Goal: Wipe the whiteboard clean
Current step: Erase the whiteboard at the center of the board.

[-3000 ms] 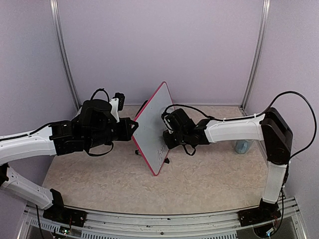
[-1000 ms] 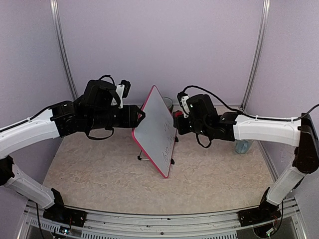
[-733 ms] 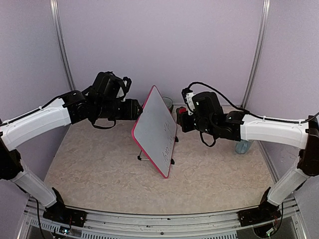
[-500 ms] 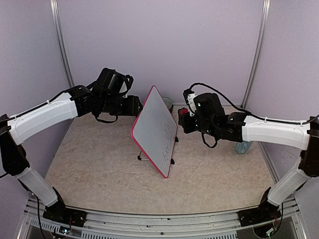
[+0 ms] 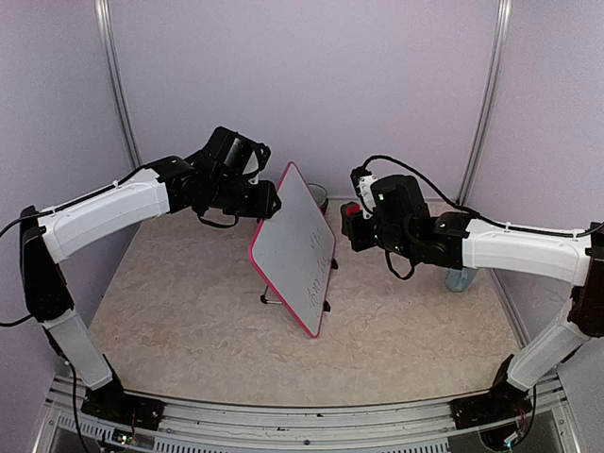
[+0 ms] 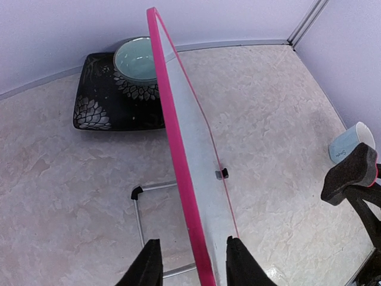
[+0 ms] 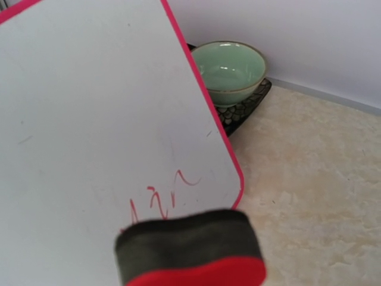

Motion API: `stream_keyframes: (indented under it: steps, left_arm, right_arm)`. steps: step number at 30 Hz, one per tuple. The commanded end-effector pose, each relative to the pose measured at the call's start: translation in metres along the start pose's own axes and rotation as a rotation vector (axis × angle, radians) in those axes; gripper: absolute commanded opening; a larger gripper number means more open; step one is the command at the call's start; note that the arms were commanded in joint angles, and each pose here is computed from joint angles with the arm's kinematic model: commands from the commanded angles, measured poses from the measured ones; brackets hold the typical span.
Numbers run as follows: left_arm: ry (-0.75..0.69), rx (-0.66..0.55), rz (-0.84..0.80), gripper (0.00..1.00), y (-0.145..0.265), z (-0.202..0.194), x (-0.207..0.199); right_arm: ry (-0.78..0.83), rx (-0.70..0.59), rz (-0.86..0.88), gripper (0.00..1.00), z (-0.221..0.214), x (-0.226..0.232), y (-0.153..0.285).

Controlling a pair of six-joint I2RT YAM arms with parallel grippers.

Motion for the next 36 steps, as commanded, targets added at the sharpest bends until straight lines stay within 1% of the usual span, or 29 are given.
stream_keyframes:
  steps: [1, 3, 4, 8, 11, 15, 19, 25, 36]
  left_arm:
    - [-0.008, 0.002, 0.003, 0.30, -0.002, 0.007, 0.002]
    - [-0.008, 0.018, 0.001, 0.24, -0.005, 0.006, 0.003]
    - [-0.008, 0.024, 0.002, 0.19, -0.006, 0.005, 0.003]
    - [-0.010, 0.035, 0.007, 0.08, -0.008, 0.005, 0.003]
    - [-0.008, 0.040, -0.002, 0.05, -0.006, 0.008, 0.002]
    - [-0.042, 0.060, -0.046, 0.01, -0.006, 0.009, -0.002]
    - [-0.073, 0.116, -0.136, 0.00, -0.012, 0.004, -0.008]
    - [-0.136, 0.193, -0.203, 0.00, -0.022, -0.005, -0.014]
    - [-0.174, 0.197, -0.230, 0.00, -0.024, -0.008, -0.015]
  right_arm:
    - [0.003, -0.020, -0.023, 0.23, 0.004, -0.008, 0.007]
    - [0.003, -0.020, -0.026, 0.24, 0.004, -0.009, 0.008]
    - [0.003, -0.023, -0.026, 0.24, 0.004, -0.009, 0.009]
    - [0.008, -0.027, -0.016, 0.24, 0.006, -0.009, 0.013]
    - [0.015, -0.029, -0.003, 0.23, 0.006, -0.009, 0.014]
    - [0.005, -0.052, 0.031, 0.23, 0.001, -0.008, 0.013]
    - [-0.026, -0.071, 0.095, 0.23, -0.008, -0.003, 0.007]
    - [-0.056, -0.002, 0.106, 0.22, -0.028, 0.011, -0.020]
    - [-0.097, 0.041, 0.042, 0.22, -0.046, 0.044, -0.065]
Point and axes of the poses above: each gripper's point midway between its finger pads, its own y axis back along the fingers, its own x axis along the line the jaws close on, z = x × y, the point moved 10 cm from there along y, back along the fingers, and after that the axes turned 2 degrees about -y, right-handed, at the moved point
